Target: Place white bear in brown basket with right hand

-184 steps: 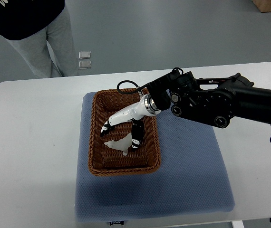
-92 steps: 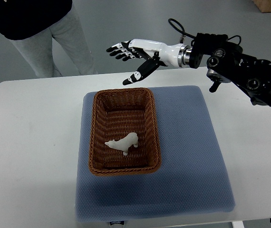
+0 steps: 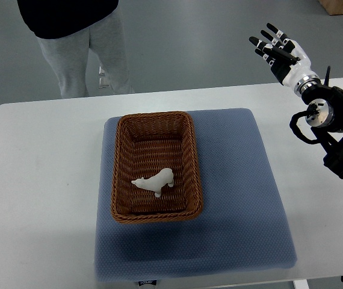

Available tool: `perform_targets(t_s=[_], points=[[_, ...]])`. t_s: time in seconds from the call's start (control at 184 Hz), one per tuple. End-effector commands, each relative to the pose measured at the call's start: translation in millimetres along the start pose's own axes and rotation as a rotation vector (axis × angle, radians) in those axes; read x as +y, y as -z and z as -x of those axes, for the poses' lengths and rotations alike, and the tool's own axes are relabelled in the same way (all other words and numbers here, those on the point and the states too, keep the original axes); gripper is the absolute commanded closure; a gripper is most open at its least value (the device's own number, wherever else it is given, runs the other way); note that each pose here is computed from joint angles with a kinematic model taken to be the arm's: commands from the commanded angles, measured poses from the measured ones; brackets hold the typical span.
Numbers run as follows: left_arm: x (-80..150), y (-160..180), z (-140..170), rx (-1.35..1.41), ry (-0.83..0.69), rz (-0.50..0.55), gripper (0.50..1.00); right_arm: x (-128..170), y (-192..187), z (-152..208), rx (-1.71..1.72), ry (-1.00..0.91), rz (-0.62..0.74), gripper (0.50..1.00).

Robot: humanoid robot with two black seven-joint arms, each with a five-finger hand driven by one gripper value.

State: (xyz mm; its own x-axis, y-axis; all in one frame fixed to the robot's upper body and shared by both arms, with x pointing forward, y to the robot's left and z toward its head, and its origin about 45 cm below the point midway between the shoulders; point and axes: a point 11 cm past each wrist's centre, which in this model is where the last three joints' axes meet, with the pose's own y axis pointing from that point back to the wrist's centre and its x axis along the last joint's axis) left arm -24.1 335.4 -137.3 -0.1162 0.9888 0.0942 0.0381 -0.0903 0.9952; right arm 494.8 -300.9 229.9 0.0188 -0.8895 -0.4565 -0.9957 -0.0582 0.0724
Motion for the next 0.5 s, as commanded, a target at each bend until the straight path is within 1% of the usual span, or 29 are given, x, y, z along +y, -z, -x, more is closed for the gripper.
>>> perform_targets(t_s=[0.0,0.103,0.184,0.304,0.493], points=[[0.0,0.0,0.1,0.0,0.0,0.0,0.5,4.1,-6.9,-18.9,-0.076,-0.065,-0.001,0.579],[0.0,0.0,0.1,0.0,0.0,0.0,0.5,8.8,-13.2,-31.2,-0.156,-0.09,-0.001,0.577],[0.0,0.0,-0.4,0.0,-0.001,0.0,0.5,10.6,-14.5,-34.0,-0.207,-0.081,-0.014,0.579],[0.0,0.0,0.1,0.0,0.0,0.0,0.5,11.8,-11.3,-42.2,-0.199,-0.107,-0.058,0.576],[0.0,0.0,0.1,0.0,0.0,0.0,0.5,14.3,-16.5,-45.5,-0.179,-0.112,-0.046,0.574]])
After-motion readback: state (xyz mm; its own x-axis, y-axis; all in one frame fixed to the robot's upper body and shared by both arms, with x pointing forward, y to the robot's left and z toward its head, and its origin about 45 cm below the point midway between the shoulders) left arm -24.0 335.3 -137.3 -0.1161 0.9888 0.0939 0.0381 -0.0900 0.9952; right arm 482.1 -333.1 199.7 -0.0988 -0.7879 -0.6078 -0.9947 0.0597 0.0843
